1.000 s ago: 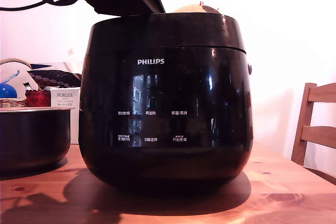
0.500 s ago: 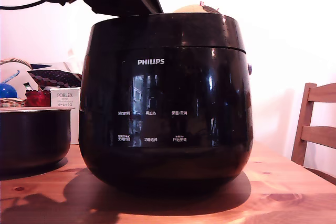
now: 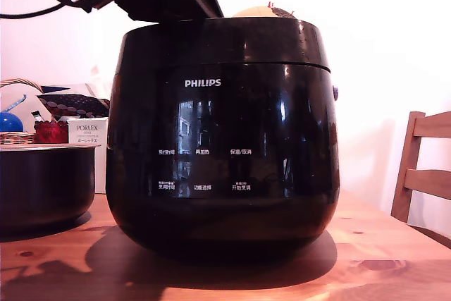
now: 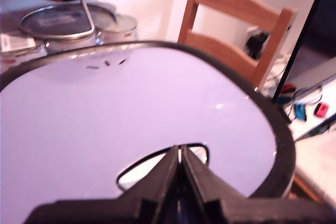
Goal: Open the rice cooker by pressing the large metal button on the top of its lid with medium force
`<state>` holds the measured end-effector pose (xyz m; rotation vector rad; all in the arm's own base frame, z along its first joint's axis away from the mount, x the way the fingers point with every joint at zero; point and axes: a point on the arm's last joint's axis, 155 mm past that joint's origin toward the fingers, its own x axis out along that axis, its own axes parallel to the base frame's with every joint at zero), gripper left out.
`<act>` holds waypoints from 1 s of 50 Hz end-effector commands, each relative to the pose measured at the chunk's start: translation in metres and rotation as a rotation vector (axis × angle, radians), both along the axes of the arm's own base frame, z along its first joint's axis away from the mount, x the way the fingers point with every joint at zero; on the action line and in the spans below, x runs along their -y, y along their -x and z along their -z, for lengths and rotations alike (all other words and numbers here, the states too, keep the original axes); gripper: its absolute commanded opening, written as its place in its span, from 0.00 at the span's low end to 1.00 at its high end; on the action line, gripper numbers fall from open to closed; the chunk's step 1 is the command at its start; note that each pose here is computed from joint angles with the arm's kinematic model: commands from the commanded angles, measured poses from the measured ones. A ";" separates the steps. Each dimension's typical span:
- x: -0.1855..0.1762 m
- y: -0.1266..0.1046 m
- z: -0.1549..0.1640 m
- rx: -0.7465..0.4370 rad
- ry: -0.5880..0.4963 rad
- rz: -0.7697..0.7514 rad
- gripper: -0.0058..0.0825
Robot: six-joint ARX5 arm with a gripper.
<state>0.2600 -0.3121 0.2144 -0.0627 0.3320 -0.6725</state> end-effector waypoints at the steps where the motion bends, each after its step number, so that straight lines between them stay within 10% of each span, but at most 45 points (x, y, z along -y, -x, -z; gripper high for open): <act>1: -0.002 0.004 0.045 -0.052 -0.081 0.002 0.04; 50: -0.001 -0.001 -0.076 0.355 0.113 0.008 0.04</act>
